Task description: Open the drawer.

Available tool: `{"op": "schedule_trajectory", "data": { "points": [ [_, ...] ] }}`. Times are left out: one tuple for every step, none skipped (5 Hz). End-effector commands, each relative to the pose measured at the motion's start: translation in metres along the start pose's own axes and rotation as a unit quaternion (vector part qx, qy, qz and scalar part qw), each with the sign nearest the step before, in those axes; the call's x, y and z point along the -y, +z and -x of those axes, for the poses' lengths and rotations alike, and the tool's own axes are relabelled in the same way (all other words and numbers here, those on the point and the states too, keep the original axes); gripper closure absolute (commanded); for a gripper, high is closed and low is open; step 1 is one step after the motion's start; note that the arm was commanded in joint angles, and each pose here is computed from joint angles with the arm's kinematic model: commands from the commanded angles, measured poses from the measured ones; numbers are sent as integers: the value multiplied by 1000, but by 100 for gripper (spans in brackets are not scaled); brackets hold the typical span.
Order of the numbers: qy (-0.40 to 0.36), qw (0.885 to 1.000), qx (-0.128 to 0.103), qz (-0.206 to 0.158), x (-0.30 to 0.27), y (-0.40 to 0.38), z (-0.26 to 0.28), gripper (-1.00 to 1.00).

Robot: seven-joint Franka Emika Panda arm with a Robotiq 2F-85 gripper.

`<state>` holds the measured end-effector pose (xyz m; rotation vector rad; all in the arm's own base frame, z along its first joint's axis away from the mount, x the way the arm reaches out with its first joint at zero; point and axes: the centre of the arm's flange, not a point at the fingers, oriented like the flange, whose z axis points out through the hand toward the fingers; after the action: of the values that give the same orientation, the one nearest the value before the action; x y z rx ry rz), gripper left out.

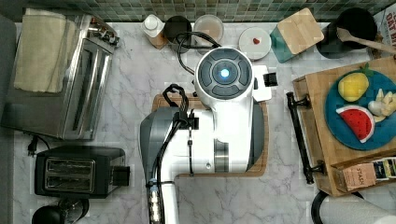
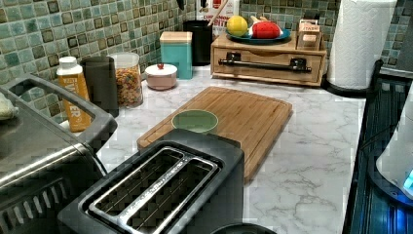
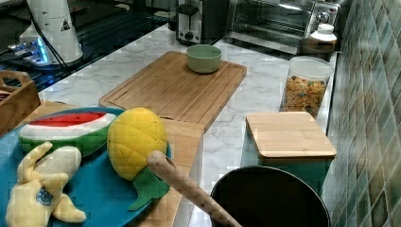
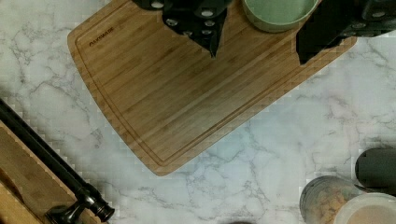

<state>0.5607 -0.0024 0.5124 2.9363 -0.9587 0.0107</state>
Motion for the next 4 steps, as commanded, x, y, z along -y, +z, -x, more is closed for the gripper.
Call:
{"op": "schedule_trajectory", "data": {
  "points": [
    [-1, 1000, 2, 3, -1, 4, 1, -100],
    [-42, 999, -17, -24, -17, 19, 12, -100],
    [-125, 992, -16, -32, -34, 33, 12, -100],
    [-208, 977, -12, -39, -62, 54, 0, -100]
  ]
}}
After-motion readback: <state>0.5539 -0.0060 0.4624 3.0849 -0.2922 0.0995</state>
